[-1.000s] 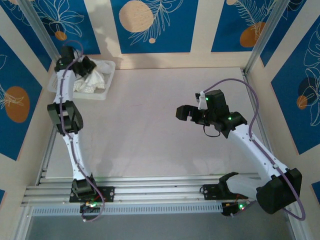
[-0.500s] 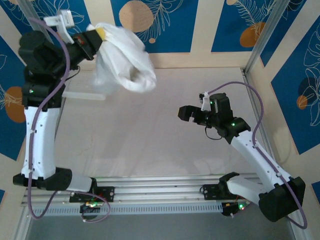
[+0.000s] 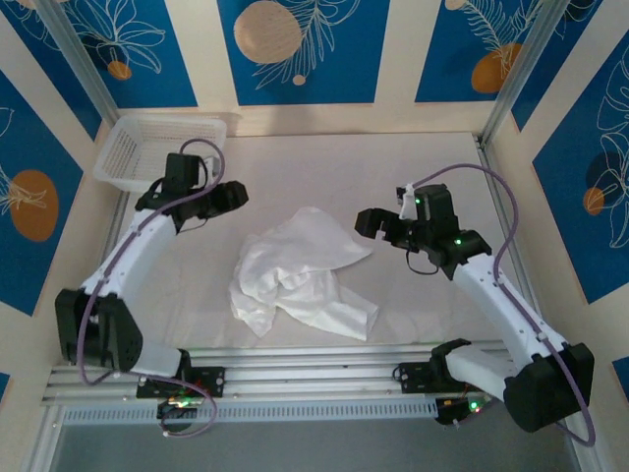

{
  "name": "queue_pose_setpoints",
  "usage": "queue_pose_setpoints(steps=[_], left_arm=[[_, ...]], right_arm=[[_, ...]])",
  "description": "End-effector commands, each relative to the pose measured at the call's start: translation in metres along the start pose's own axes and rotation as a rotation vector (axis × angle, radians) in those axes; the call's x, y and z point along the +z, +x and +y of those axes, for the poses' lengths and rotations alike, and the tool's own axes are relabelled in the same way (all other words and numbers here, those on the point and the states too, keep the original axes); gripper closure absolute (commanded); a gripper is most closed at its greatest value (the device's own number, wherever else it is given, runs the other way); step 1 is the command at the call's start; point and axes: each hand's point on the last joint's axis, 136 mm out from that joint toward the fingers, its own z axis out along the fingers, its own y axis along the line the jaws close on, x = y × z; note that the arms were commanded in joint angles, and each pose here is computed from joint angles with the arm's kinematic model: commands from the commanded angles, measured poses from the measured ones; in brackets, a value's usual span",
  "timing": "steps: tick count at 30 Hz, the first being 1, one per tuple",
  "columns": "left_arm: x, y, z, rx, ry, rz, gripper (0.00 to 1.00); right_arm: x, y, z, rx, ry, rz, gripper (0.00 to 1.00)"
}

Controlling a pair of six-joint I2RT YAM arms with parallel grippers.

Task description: Fold the inside-out t-shirt

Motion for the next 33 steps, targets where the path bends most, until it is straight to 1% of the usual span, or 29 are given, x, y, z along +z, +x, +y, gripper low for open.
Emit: queue_pose_setpoints(steps=[1,3,5,7,10,12,14,16,17,18,19,21,22,23,24,25,26,27,28,29,31,33], left_arm=[[-0.003,0.043,0.036,0.003,-0.142,0.053,0.39],[-0.001,0.075,0.053,-0.051,-0.169,0.094,0.39],[0.002,0.104,0.059,-0.099,-0.148,0.132,0.39],[0.003,0.136,0.06,-0.143,-0.121,0.19,0.39],[0.0,0.18,0.073,-0.188,-0.168,0.262,0.39],[-0.007,0.205,0.09,-0.212,-0.235,0.282,0.38],[-0.012,0.223,0.104,-0.234,-0.268,0.285,0.38],[-0.011,0.237,0.107,-0.256,-0.246,0.288,0.38],[-0.008,0.241,0.102,-0.263,-0.205,0.296,0.38],[-0.004,0.243,0.093,-0.273,-0.141,0.305,0.37],[0.001,0.243,0.083,-0.281,-0.075,0.313,0.37],[0.007,0.242,0.068,-0.292,0.012,0.336,0.38],[0.01,0.241,0.065,-0.288,0.023,0.344,0.39],[0.011,0.239,0.064,-0.281,0.021,0.349,0.41],[0.013,0.239,0.066,-0.272,0.008,0.356,0.44],[0.014,0.239,0.069,-0.266,-0.01,0.365,0.52],[0.016,0.239,0.07,-0.258,-0.025,0.37,0.64],[0.017,0.238,0.071,-0.252,-0.031,0.379,0.82],[0.018,0.237,0.07,-0.241,-0.03,0.386,0.99],[0.018,0.234,0.068,-0.234,-0.028,0.387,1.0],[0.013,0.218,0.06,-0.206,-0.025,0.359,1.0],[-0.003,0.188,0.052,-0.158,-0.054,0.284,1.0]], right_arm=[[0.022,0.009,0.001,-0.009,0.014,0.062,0.0],[0.04,0.011,-0.004,-0.023,0.057,0.082,0.01],[0.058,0.011,-0.015,-0.003,0.119,0.107,0.02],[0.08,0.014,-0.022,0.014,0.148,0.152,0.02],[0.11,0.021,-0.036,0.061,0.209,0.218,0.02],[0.125,0.026,-0.049,0.086,0.262,0.237,0.02],[0.14,0.029,-0.057,0.085,0.28,0.244,0.02],[0.156,0.035,-0.058,0.08,0.262,0.272,0.02],[0.161,0.038,-0.057,0.077,0.24,0.292,0.05],[0.167,0.042,-0.054,0.077,0.214,0.314,0.14],[0.171,0.046,-0.051,0.082,0.196,0.332,0.28],[0.173,0.048,-0.048,0.086,0.179,0.341,0.62],[0.171,0.047,-0.046,0.083,0.176,0.336,0.73],[0.169,0.045,-0.046,0.081,0.175,0.325,0.79],[0.166,0.043,-0.044,0.078,0.173,0.312,0.84],[0.162,0.04,-0.044,0.08,0.175,0.302,0.86],[0.158,0.039,-0.044,0.082,0.174,0.296,0.91],[0.153,0.036,-0.043,0.084,0.172,0.287,1.0],[0.148,0.034,-0.043,0.087,0.171,0.278,1.0],[0.142,0.03,-0.043,0.095,0.165,0.265,1.0],[0.125,0.019,-0.043,0.117,0.153,0.218,1.0],[0.102,0.003,-0.044,0.137,0.148,0.138,1.0]])
